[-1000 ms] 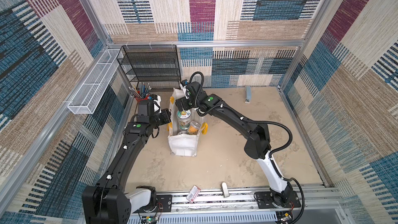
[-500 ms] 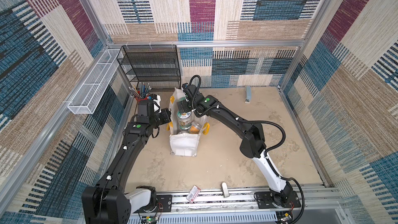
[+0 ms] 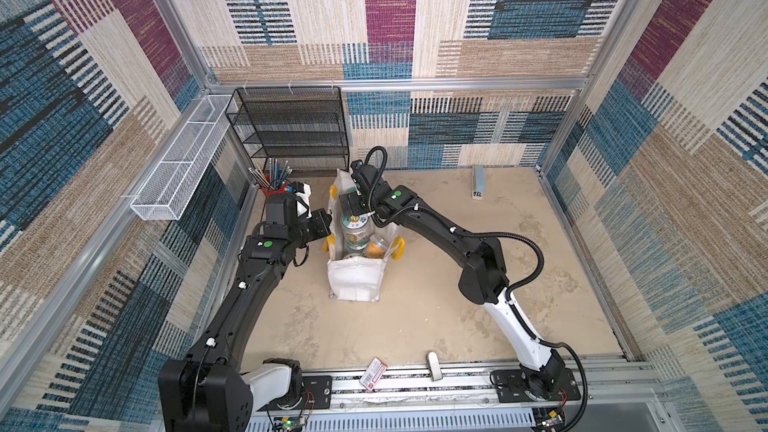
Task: Take out the seed jars from the canvas bag
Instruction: Pick up the seed jar from the canvas bag.
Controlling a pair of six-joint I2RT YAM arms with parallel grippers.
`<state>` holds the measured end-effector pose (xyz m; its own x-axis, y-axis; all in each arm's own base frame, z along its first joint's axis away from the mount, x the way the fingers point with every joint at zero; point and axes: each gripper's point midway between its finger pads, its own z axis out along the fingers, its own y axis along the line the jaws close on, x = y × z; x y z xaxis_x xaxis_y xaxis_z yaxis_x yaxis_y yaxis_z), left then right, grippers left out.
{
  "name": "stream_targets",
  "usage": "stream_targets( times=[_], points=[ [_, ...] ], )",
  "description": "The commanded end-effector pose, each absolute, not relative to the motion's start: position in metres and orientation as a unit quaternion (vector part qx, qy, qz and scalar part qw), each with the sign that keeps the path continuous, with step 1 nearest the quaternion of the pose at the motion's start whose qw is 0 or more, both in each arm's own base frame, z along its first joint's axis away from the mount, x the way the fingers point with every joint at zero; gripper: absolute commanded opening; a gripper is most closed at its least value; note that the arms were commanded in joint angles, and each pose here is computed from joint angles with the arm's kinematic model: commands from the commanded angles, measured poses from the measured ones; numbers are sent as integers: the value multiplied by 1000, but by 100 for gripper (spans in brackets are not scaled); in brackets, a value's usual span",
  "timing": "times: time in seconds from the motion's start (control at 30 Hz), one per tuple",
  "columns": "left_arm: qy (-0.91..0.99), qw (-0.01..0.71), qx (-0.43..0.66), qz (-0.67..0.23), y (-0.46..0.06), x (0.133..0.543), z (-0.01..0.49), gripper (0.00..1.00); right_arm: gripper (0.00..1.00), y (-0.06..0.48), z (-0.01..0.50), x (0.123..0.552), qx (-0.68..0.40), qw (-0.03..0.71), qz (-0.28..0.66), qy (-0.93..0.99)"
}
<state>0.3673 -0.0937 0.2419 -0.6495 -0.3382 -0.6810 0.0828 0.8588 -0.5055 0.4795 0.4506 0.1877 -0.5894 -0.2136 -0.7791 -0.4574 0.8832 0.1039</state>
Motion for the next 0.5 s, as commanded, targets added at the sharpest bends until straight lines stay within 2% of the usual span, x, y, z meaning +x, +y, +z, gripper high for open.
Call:
stream_targets(
  times=[0.0, 0.2, 0.47],
  points=[
    [860, 425, -70, -273, -98, 371, 250, 0, 94, 448, 185, 484, -179, 418, 138, 880],
    [859, 427, -70, -274, -98, 370, 252, 0, 80, 449, 185, 484, -178, 419, 139, 879],
    [860, 425, -70, -273, -98, 371, 249, 0, 79, 443, 212, 482, -177, 440, 142, 869]
  ],
)
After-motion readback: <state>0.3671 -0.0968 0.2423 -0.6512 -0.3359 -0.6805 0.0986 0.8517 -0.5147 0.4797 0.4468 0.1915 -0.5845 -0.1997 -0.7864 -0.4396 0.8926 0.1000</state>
